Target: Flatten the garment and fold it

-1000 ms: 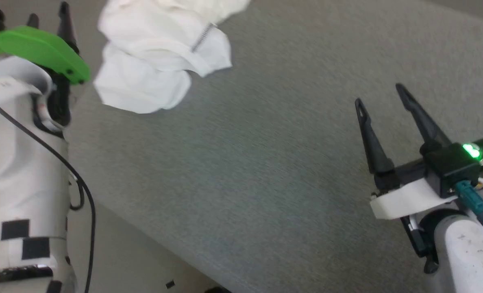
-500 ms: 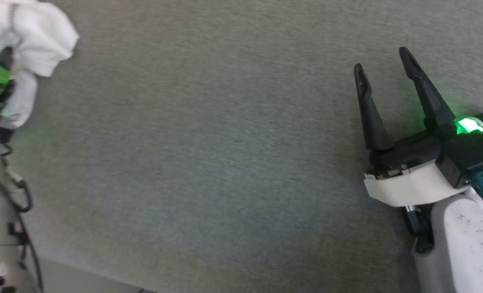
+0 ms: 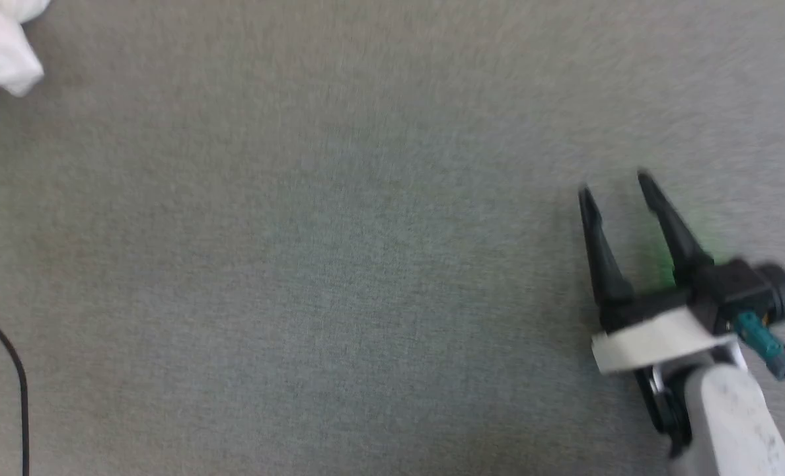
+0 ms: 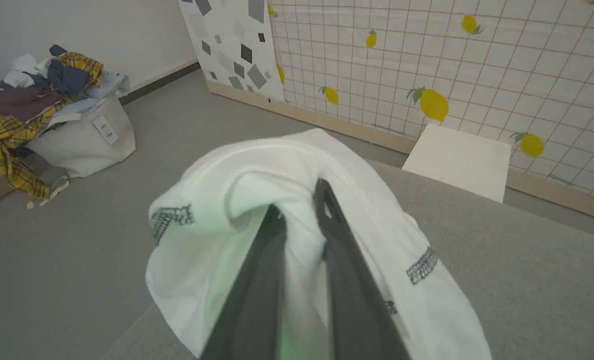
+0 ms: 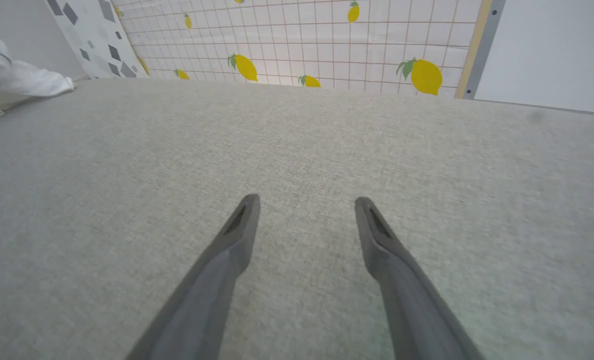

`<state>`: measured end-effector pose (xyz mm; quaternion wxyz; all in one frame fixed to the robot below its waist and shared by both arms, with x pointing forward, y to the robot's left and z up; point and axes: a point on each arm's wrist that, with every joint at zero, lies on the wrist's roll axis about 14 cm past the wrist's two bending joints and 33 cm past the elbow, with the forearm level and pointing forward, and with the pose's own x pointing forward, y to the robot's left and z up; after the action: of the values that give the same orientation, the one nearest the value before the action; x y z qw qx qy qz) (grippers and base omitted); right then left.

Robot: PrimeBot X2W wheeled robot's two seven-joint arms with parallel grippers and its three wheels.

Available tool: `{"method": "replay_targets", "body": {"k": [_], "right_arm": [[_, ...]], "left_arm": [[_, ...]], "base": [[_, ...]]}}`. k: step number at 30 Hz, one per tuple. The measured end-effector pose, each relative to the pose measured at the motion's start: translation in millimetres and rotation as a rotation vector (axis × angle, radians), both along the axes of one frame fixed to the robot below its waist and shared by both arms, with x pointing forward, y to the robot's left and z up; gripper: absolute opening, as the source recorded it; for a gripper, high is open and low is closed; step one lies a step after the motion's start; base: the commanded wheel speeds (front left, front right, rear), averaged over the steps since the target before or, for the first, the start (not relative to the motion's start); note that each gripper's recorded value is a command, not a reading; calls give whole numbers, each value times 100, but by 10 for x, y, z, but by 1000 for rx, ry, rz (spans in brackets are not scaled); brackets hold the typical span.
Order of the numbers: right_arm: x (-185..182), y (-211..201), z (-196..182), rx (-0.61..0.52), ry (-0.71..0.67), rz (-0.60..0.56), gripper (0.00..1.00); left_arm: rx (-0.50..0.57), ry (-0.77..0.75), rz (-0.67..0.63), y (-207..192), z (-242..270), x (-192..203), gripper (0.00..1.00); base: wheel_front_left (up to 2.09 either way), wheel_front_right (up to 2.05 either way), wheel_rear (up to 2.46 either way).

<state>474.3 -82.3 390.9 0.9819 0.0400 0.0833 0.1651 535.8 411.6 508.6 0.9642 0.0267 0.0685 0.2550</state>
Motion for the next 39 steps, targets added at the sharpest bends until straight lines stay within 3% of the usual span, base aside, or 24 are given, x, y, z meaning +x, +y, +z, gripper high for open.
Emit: {"method": "replay_targets", "body": {"k": [6,11,18,23,24,30,34,39], "right_arm": [[-284,-211,326,4,-27,-55,100],[-447,-253,781,17,-125,-67,100],[-730,-365,1238,8,-222,-93,100],[-921,-607,1407,-7,-258,-161,100],[-1006,-727,1434,-14,-260,-196,100],[-1252,-1029,1456,-31,-256,-290,100],[-1364,-1148,1480,-37,-256,-329,100],[-1452,-1241,1480,-39,-249,-362,100]], "left_arm": [[154,-286,-263,-646,1197,185,0],[178,-482,-445,-1302,2015,26,0],[93,-613,-725,-2418,2527,-286,0],[-51,-581,-945,-3300,2442,-445,0],[-127,-506,-1035,-3665,2219,-509,0],[-339,-120,-1215,-4455,1166,-784,0],[-387,245,-1244,-4676,212,-1117,0],[-372,685,-1205,-4630,-798,-1665,0]], "base": [[0,0,0],[0,0,0],[0,0,0],[0,0,0],[0,0,0],[0,0,0],[0,0,0],[0,0,0]]}}
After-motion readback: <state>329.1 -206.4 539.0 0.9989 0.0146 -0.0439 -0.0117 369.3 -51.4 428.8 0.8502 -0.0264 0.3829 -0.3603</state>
